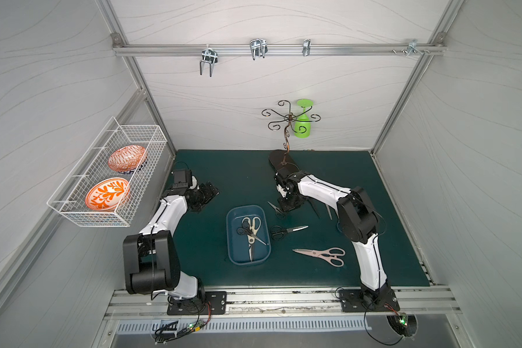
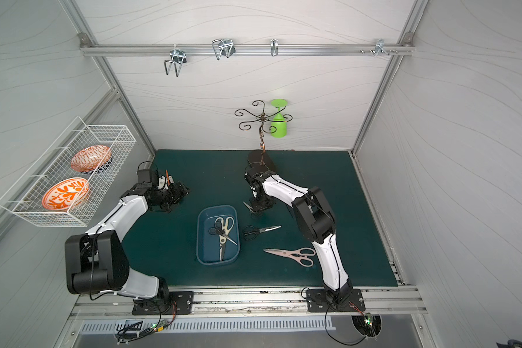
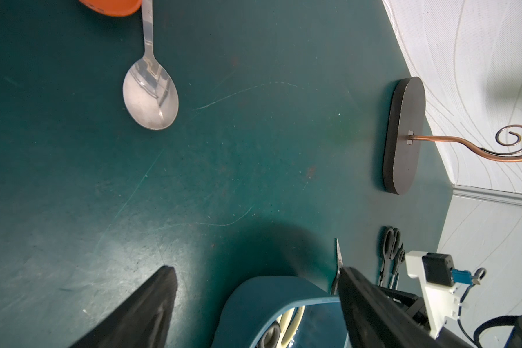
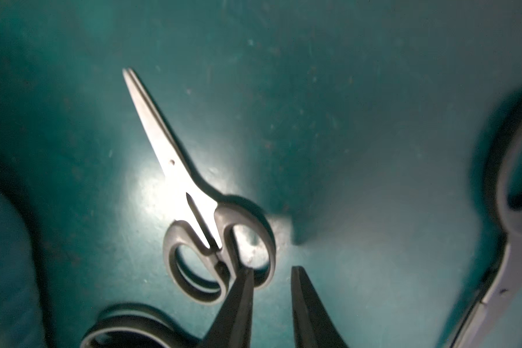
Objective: Put the scissors into the storage box
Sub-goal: Pick up the scissors from the center of the board.
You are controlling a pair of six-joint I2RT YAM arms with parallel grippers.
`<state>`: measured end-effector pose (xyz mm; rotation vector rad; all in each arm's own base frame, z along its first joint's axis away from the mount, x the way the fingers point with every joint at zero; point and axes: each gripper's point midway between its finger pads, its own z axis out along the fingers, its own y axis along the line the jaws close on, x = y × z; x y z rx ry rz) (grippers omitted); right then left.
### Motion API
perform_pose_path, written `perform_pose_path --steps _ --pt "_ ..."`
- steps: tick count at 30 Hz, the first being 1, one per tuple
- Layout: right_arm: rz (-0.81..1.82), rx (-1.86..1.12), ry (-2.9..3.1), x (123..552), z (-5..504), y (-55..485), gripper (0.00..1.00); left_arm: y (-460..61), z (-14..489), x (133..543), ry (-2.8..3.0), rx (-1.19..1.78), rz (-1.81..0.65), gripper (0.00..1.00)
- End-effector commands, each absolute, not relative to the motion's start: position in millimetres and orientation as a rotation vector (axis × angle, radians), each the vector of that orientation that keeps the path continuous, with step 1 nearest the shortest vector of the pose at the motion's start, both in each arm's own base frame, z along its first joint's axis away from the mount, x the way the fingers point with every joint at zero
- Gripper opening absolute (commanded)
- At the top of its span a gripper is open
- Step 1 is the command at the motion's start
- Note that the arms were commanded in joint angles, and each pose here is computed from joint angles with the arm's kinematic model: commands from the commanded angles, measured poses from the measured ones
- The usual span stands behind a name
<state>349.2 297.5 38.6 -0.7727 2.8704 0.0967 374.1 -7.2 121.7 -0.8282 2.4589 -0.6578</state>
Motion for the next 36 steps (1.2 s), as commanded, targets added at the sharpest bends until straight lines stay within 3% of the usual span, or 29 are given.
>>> perform_pose_path --steps 1,28,36 --pt "0.071 -0.786 2.869 355 33 296 0.27 -8 124 382 2.438 -0.805 -0.667 0.88" --pt "0.038 -0.781 2.947 341 0 287 0.25 -7 121 382 2.446 -0.808 -0.658 0.88" --pt "0.009 -0.776 2.983 336 -11 284 0.17 -7 121 382 2.447 -0.808 -0.656 0.88"
